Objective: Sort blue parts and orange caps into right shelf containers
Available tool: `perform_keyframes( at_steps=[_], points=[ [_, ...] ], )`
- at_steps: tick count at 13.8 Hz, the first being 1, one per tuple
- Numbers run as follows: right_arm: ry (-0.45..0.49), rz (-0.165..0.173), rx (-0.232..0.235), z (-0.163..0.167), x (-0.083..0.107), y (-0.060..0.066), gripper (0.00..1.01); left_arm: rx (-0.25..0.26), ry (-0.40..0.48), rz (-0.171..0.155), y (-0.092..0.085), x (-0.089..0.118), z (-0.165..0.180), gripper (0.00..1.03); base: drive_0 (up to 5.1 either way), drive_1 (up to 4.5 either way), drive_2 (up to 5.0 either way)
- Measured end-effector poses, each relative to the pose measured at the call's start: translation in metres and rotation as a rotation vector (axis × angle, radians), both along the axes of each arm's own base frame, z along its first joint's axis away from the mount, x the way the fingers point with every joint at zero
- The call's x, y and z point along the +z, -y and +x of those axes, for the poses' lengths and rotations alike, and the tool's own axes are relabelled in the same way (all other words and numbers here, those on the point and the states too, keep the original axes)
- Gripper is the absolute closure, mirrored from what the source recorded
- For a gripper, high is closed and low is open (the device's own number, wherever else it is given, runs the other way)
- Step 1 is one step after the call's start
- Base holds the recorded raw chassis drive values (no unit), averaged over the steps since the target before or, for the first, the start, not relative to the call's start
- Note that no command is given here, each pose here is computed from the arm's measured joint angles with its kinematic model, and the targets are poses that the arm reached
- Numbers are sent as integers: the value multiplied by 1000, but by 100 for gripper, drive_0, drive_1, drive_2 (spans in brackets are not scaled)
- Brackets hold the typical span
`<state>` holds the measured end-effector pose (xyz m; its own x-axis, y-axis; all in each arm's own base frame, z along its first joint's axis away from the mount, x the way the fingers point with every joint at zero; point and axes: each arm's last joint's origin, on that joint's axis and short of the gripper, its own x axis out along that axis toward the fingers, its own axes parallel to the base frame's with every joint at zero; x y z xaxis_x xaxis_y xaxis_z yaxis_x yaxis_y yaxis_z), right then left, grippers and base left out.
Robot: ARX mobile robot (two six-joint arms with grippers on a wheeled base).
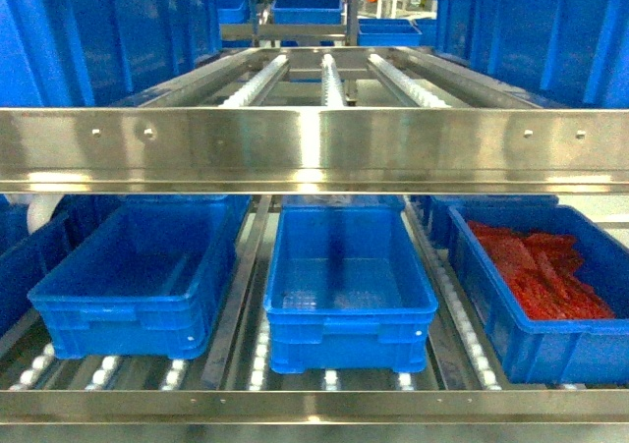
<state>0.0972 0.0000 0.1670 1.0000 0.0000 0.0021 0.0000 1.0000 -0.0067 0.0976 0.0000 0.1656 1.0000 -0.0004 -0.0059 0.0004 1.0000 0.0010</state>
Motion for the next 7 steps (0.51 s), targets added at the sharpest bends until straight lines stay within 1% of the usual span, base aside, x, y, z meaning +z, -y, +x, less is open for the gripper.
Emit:
perform_keyframes(
  at_steps=[7],
  points=[
    [5,0,0,0,0,0,59,1,1,0,0,0,0,60,-492,249,249]
  ],
)
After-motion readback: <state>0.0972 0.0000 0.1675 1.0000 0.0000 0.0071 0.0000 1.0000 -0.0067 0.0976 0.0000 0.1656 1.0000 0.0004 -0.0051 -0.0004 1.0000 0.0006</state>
